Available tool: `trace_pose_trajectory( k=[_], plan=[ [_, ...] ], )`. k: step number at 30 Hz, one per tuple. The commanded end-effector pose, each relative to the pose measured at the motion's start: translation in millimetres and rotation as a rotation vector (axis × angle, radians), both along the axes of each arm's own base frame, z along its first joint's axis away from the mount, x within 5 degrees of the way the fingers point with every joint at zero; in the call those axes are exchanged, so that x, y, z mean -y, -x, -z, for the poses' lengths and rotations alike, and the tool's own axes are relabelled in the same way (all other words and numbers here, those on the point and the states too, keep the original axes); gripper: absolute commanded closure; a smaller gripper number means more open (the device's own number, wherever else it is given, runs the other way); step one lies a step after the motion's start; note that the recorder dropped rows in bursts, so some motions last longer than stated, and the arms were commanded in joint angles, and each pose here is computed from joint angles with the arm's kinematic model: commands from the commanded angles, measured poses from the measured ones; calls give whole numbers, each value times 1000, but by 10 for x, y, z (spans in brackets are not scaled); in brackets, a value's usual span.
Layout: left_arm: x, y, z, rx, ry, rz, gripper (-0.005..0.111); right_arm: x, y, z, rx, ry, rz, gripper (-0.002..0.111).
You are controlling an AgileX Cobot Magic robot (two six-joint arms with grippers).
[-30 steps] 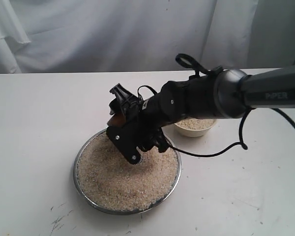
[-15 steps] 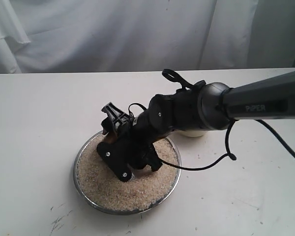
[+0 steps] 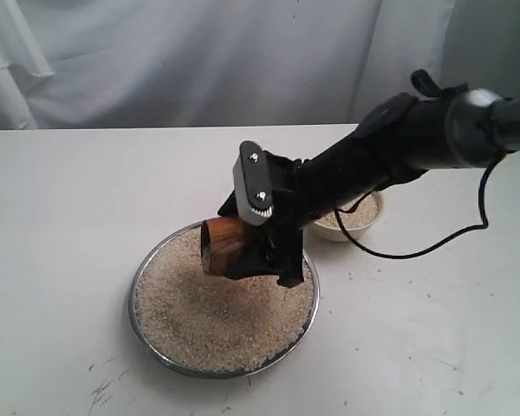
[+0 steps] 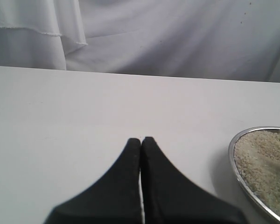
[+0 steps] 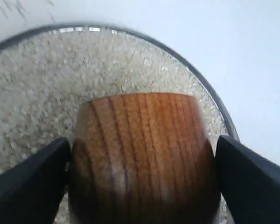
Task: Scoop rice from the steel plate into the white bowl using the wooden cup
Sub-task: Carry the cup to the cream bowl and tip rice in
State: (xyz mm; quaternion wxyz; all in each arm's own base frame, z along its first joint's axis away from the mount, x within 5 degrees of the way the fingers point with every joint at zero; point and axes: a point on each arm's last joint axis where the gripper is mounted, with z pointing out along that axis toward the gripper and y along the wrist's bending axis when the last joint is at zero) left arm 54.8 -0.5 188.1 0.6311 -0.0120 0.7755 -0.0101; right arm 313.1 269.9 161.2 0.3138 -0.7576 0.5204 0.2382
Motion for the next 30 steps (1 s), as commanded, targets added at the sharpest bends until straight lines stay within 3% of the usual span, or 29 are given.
trace_pose_trajectory(
  k=[1, 11, 14, 19, 23, 30],
  plan=[
    [1, 1, 7, 7, 4, 1, 107, 125, -88, -284, -118, -159, 4, 108],
    [1, 1, 7, 7, 4, 1, 107, 478, -340, -796, 59, -194, 97, 108],
    [1, 1, 7, 7, 4, 1, 107, 754, -464, -887, 103, -177, 152, 108],
    [1, 1, 7, 7, 4, 1, 107, 1111, -645, -847, 156, -110, 241, 108],
    [1, 1, 7, 7, 4, 1, 107, 1392, -785, -733, 248, 33, 288, 108],
    [1, 1, 7, 7, 4, 1, 107, 1454, -898, -448, 294, 165, 279, 108]
  ],
)
